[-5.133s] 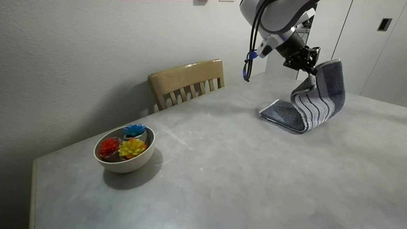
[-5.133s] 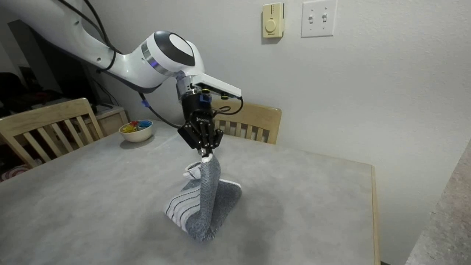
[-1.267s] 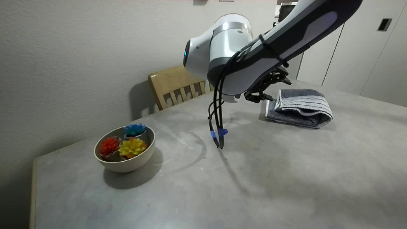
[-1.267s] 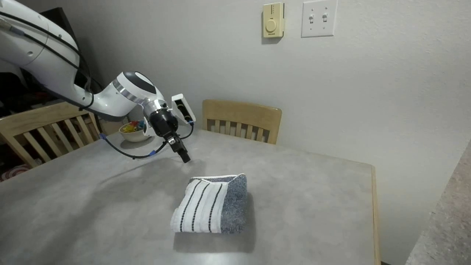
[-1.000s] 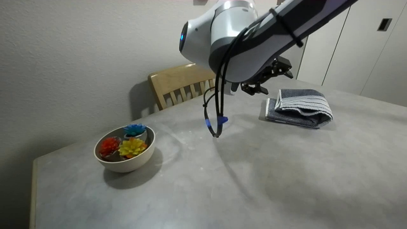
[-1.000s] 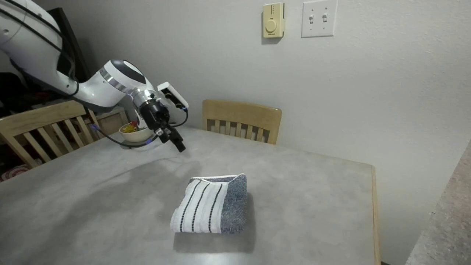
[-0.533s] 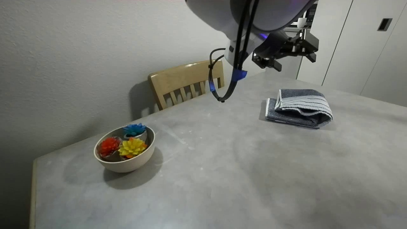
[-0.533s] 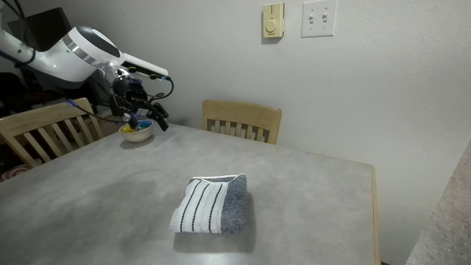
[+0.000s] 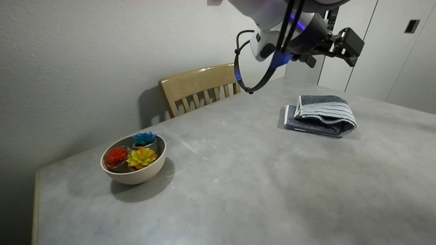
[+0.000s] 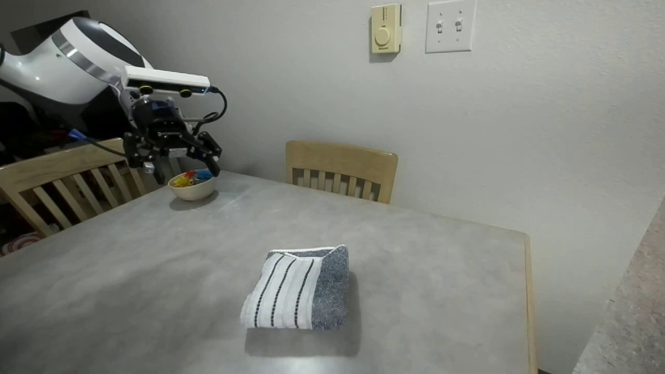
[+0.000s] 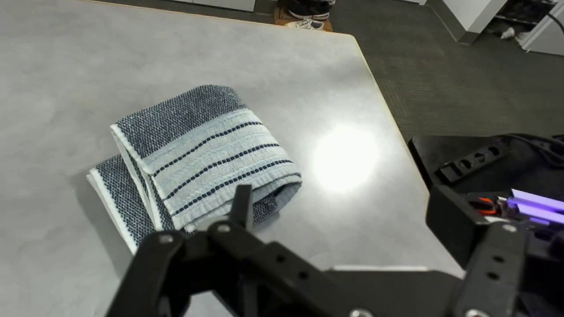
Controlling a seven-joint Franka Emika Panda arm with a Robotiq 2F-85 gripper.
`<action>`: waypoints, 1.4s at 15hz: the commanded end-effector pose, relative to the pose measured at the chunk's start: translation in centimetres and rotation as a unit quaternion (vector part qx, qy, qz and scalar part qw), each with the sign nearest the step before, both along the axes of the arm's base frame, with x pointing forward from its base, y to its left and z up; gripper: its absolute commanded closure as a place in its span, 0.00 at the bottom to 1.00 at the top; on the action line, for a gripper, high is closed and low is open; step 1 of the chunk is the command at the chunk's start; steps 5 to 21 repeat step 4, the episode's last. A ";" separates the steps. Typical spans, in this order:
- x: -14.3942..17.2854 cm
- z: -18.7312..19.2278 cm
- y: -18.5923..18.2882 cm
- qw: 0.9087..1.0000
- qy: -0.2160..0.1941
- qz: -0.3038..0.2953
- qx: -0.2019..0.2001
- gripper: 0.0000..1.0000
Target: Fold the towel once
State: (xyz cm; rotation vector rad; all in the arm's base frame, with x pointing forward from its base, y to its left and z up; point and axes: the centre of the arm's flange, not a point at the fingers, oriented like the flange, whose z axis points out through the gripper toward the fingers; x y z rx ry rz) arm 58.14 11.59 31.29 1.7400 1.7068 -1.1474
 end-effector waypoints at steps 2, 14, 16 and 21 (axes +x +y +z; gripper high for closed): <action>-0.3 -0.2 0.3 1.000 -0.006 -0.004 -0.001 0.00; -0.4 -0.3 0.3 1.000 -0.006 -0.004 -0.001 0.00; -0.4 -0.3 0.3 1.000 -0.006 -0.004 -0.001 0.00; -0.4 -0.3 0.3 1.000 -0.006 -0.004 -0.001 0.00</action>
